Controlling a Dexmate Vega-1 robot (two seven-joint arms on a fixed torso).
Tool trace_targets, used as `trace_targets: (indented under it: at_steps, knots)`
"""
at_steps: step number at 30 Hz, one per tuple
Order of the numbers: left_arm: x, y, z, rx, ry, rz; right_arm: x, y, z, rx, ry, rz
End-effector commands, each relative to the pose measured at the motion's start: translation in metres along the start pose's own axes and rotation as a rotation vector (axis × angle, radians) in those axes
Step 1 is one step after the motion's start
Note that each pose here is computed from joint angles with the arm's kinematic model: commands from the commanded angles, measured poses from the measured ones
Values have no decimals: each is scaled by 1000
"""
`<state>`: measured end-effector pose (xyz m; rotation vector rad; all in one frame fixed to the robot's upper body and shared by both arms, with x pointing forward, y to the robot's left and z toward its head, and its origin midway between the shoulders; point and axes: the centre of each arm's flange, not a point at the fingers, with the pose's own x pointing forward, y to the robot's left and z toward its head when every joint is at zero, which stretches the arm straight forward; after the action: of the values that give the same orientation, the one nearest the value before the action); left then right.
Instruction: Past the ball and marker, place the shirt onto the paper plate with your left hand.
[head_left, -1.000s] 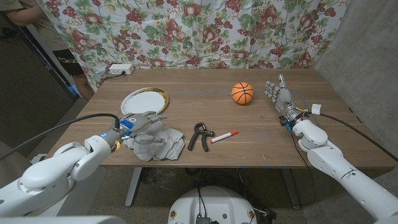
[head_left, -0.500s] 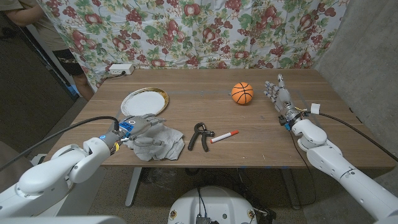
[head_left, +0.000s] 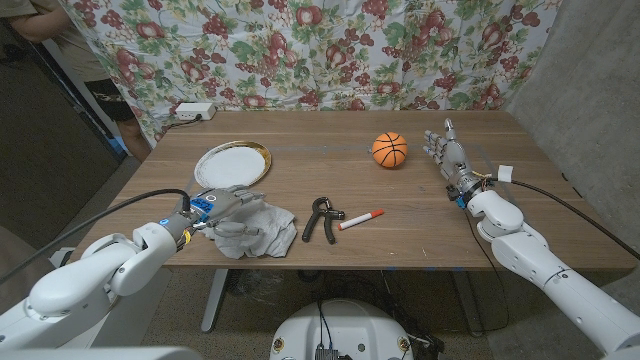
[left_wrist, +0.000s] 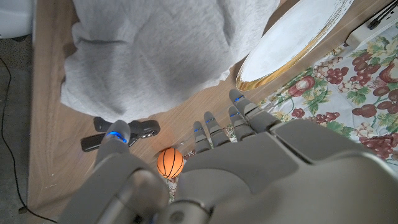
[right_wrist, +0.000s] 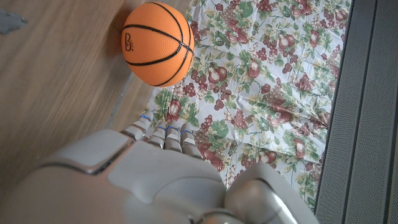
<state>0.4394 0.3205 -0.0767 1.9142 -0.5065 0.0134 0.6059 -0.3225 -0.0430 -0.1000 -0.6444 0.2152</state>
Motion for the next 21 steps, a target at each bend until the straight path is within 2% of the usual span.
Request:
trace_targets:
  at_steps: [1,16,21]
  knots:
    - [0,-4,-2,-17,-1,-13,1,0,0,-6,5,-2]
    - [0,-12,-2,-42,-8,-24,4,4,0,-11,7,0]
    - [1,-12,0,-47,-11,-18,5,5,1,-9,6,3]
